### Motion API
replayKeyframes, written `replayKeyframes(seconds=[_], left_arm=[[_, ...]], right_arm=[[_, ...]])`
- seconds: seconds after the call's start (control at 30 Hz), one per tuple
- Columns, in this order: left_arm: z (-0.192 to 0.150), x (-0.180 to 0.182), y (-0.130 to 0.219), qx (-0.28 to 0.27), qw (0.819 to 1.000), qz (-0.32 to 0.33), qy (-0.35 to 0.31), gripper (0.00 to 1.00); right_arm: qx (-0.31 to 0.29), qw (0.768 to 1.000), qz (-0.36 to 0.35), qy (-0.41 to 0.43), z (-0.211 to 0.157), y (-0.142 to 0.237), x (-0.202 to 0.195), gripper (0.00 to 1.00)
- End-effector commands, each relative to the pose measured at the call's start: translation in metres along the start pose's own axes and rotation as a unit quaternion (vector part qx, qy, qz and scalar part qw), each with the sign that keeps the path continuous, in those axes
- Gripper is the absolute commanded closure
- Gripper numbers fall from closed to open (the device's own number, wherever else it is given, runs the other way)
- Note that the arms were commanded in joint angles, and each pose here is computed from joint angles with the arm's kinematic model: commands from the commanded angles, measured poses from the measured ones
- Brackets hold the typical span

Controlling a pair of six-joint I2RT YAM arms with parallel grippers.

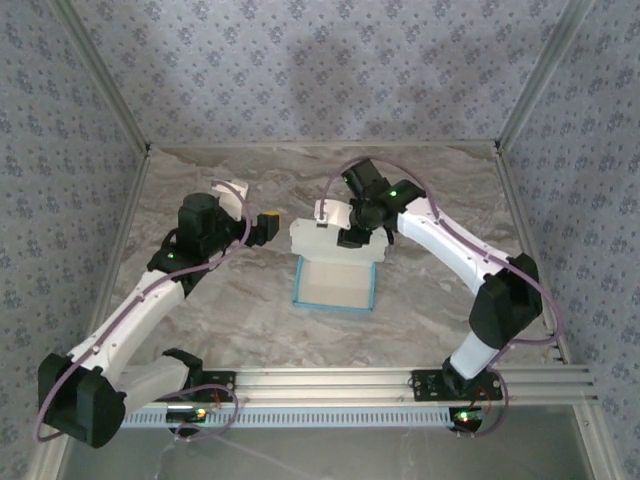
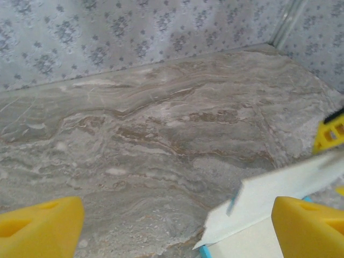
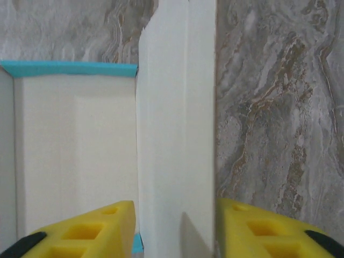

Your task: Fold the paper box

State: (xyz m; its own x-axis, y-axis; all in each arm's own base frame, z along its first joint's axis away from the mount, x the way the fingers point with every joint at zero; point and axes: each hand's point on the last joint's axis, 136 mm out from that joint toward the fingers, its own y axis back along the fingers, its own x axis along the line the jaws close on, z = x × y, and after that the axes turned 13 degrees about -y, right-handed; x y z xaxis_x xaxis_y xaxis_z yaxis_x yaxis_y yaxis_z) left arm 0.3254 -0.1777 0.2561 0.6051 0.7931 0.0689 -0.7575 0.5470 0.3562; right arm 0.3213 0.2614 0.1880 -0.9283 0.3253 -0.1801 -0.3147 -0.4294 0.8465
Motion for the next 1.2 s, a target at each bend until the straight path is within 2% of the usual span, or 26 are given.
replayKeyframes(seconds=[0.0,0.07,0.17,0.23,0.3,0.37,0.43,0.5,0.6,0.8,0.9,1.0,1.17], left_arm=[[0.025,-0.01,0.001,-0.032,0.994,-0.046,-0.09,0.09],[0.024,-0.014,0.0,-0.034,0.989,-0.06,-0.129,0.11],[0.018,-0.024,-0.005,-0.039,0.978,-0.1,-0.181,0.11],[0.008,-0.033,-0.012,-0.021,0.969,-0.147,-0.196,0.12],[0.004,-0.033,-0.022,-0.006,0.969,-0.176,-0.175,0.14],[0.004,-0.037,-0.027,-0.003,0.965,-0.212,-0.156,0.19],[-0.002,-0.035,-0.034,0.008,0.963,-0.219,-0.156,0.23],[-0.01,-0.028,-0.039,0.009,0.966,-0.213,-0.146,0.24],[-0.022,-0.023,-0.044,0.0,0.972,-0.204,-0.12,0.26],[-0.037,-0.031,-0.052,-0.014,0.972,-0.213,-0.094,0.26],[-0.041,-0.036,-0.057,-0.007,0.971,-0.215,-0.102,0.25],[-0.044,-0.04,-0.067,0.003,0.97,-0.221,-0.103,0.2],[-0.053,-0.048,-0.077,0.016,0.967,-0.229,-0.113,0.19]], right_arm=[[-0.098,0.995,0.012,-0.012,0.032,0.036,-0.008,0.47],[-0.155,0.987,-0.006,-0.052,0.041,0.058,-0.016,0.42],[-0.233,0.964,-0.069,-0.109,0.041,0.085,-0.032,0.4],[-0.246,0.953,-0.101,-0.143,0.032,0.099,-0.035,0.41],[-0.23,0.946,-0.115,-0.198,0.006,0.096,-0.031,0.43],[-0.241,0.931,-0.121,-0.247,-0.011,0.104,-0.028,0.44],[-0.256,0.913,-0.126,-0.292,-0.033,0.106,-0.021,0.45],[-0.244,0.901,-0.138,-0.331,-0.056,0.101,-0.019,0.48],[-0.228,0.901,-0.118,-0.349,-0.074,0.083,-0.007,0.5],[-0.207,0.895,-0.102,-0.382,-0.086,0.054,-0.007,0.5],[-0.201,0.887,-0.123,-0.398,-0.095,0.045,-0.013,0.45],[-0.196,0.878,-0.15,-0.41,-0.104,0.041,-0.021,0.41],[-0.174,0.879,-0.167,-0.41,-0.113,0.034,-0.029,0.36]])
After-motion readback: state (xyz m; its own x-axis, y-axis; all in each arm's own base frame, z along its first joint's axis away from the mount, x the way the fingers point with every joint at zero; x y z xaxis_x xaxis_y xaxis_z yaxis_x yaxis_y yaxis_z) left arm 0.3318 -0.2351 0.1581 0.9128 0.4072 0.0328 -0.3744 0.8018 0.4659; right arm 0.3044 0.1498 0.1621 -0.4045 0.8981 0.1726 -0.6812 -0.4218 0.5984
